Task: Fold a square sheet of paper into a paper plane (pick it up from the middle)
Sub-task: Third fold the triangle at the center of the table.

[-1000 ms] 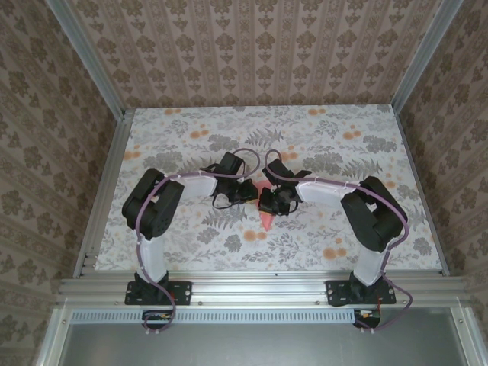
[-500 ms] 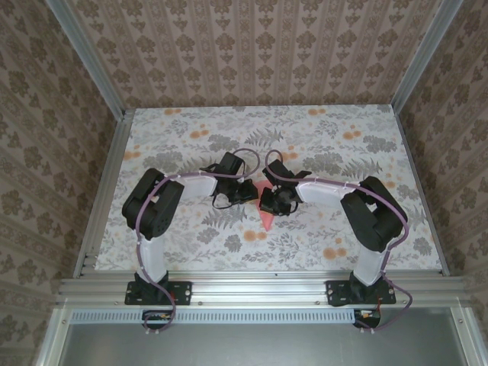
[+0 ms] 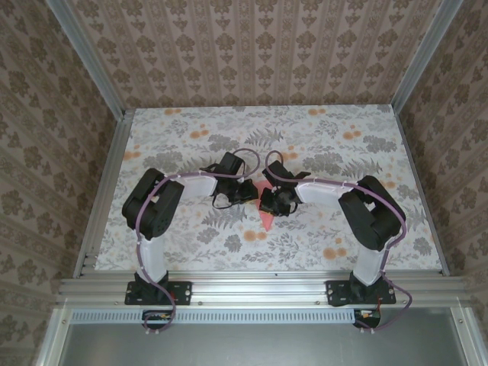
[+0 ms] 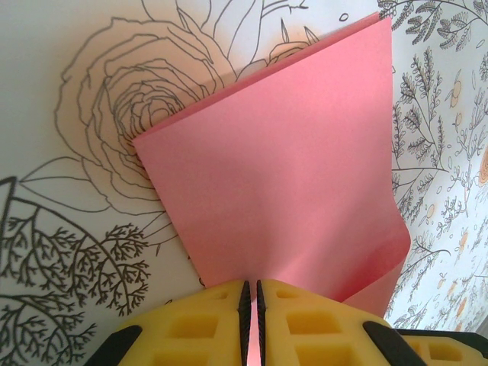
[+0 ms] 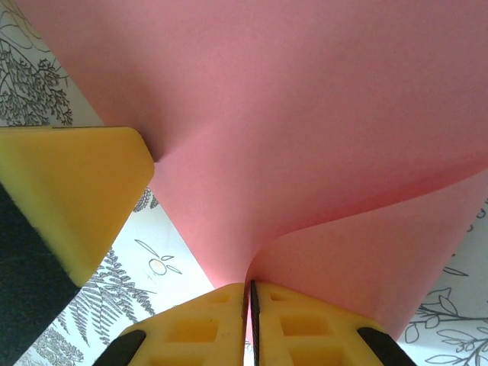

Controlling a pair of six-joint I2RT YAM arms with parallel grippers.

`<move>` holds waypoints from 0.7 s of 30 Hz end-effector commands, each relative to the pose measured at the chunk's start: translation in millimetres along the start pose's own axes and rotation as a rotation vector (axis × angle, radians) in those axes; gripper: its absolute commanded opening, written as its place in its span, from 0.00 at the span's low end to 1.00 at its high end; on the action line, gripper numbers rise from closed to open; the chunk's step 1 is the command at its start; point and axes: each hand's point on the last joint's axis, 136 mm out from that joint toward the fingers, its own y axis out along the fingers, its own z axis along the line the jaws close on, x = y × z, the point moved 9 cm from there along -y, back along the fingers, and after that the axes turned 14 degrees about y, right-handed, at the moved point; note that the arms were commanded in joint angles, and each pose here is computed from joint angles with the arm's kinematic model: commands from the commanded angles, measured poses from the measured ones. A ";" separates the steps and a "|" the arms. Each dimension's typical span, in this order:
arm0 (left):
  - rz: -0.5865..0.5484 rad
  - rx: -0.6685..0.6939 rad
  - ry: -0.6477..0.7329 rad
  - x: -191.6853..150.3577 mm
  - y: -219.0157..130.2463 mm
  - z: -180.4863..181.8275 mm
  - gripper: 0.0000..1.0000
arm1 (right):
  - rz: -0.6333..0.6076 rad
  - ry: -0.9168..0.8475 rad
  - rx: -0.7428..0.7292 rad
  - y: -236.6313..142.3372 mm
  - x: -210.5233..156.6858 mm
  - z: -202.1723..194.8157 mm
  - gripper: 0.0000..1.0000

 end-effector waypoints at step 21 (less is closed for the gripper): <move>0.066 0.047 -0.015 -16.4 11.6 12.6 0.15 | -0.015 0.114 -0.027 15.5 4.3 -18.4 0.13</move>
